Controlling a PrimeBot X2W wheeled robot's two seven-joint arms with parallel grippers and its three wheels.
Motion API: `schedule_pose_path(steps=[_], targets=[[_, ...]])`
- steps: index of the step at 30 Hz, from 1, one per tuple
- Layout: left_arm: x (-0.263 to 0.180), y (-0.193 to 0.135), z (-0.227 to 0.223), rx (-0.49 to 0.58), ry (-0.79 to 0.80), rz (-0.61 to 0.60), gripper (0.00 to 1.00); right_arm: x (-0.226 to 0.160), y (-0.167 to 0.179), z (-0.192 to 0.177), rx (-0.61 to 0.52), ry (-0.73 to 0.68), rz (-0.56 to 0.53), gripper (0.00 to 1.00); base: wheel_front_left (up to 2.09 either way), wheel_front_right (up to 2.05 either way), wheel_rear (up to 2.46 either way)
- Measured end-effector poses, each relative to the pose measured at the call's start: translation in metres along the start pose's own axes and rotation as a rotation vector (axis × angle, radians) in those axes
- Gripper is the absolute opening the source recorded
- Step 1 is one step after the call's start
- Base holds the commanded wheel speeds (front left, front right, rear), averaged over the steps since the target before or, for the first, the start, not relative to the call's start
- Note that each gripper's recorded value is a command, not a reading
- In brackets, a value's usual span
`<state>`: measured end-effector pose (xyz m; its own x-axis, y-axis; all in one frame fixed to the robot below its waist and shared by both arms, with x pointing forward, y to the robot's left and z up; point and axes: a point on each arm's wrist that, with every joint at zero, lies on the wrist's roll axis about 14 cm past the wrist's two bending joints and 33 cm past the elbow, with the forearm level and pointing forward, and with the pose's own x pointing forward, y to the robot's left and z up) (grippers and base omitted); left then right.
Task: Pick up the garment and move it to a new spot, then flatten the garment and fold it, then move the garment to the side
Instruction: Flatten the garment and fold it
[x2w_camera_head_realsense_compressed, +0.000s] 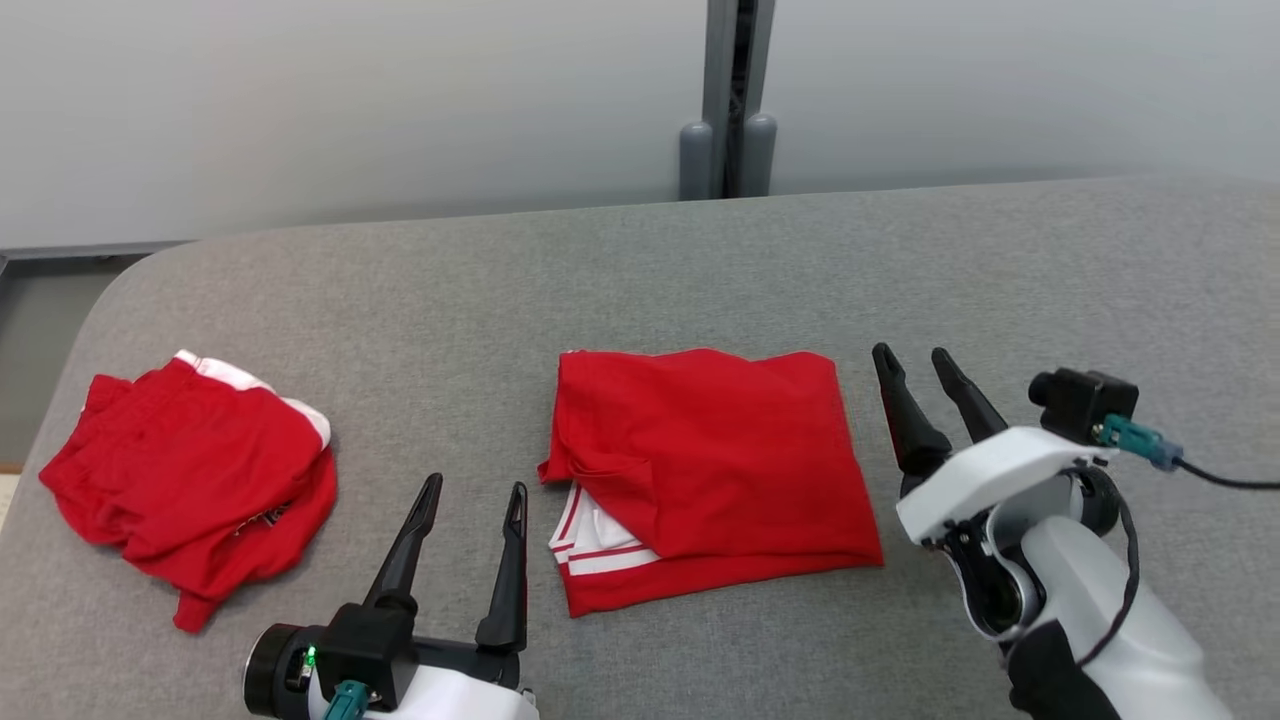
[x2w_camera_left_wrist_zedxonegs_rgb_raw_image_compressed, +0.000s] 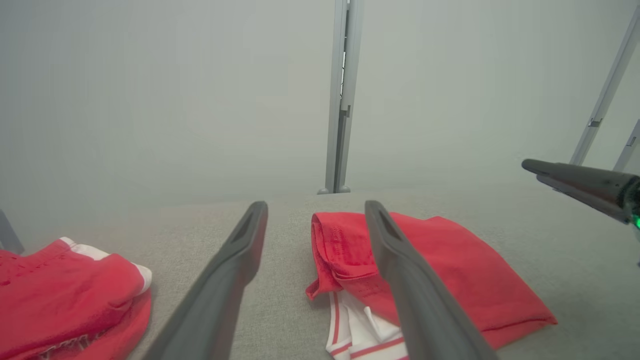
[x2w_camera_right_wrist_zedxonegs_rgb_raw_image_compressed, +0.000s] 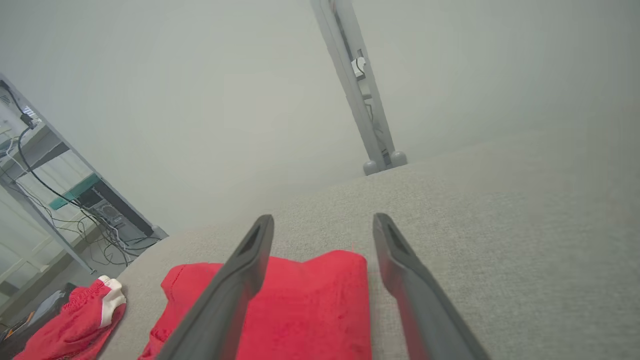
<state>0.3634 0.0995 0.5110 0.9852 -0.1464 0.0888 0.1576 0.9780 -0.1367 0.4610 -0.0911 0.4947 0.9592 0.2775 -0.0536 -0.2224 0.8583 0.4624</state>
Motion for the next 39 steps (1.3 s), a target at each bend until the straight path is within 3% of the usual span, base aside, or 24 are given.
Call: schedule_pose_path(steps=[11, 21, 34, 35, 36, 37, 39], targets=[[-0.006, -0.001, 0.004, 0.000, -0.010, 0.008, 1.00, -0.056, -0.004, 0.009, -0.207, -0.102, 0.015, 1.00, 0.00, 0.00, 0.00], [-0.017, 0.007, 0.005, -0.007, -0.011, 0.051, 1.00, -0.094, 0.009, 0.009, -0.262, -0.151, 0.038, 1.00, 0.00, 0.00, 0.00], [-0.025, 0.012, 0.003, -0.005, -0.003, 0.069, 1.00, -0.099, 0.017, -0.006, -0.262, -0.119, 0.049, 1.00, 0.00, 0.00, 0.00], [-0.025, 0.013, 0.003, -0.005, -0.003, 0.069, 1.00, -0.098, 0.017, -0.010, -0.262, -0.106, 0.053, 0.89, 0.00, 0.00, 0.00], [-0.026, 0.014, 0.002, -0.005, -0.001, 0.076, 1.00, -0.096, 0.022, -0.016, -0.262, -0.089, 0.069, 0.17, 0.00, 0.00, 0.00], [-0.027, 0.015, 0.002, -0.005, 0.001, 0.079, 1.00, -0.093, 0.025, -0.018, -0.265, -0.080, 0.082, 0.00, 0.00, 0.00, 0.00], [-0.027, 0.016, 0.002, -0.005, 0.002, 0.082, 1.00, -0.090, 0.027, -0.020, -0.273, -0.072, 0.093, 0.00, 0.00, 0.00, 0.00]])
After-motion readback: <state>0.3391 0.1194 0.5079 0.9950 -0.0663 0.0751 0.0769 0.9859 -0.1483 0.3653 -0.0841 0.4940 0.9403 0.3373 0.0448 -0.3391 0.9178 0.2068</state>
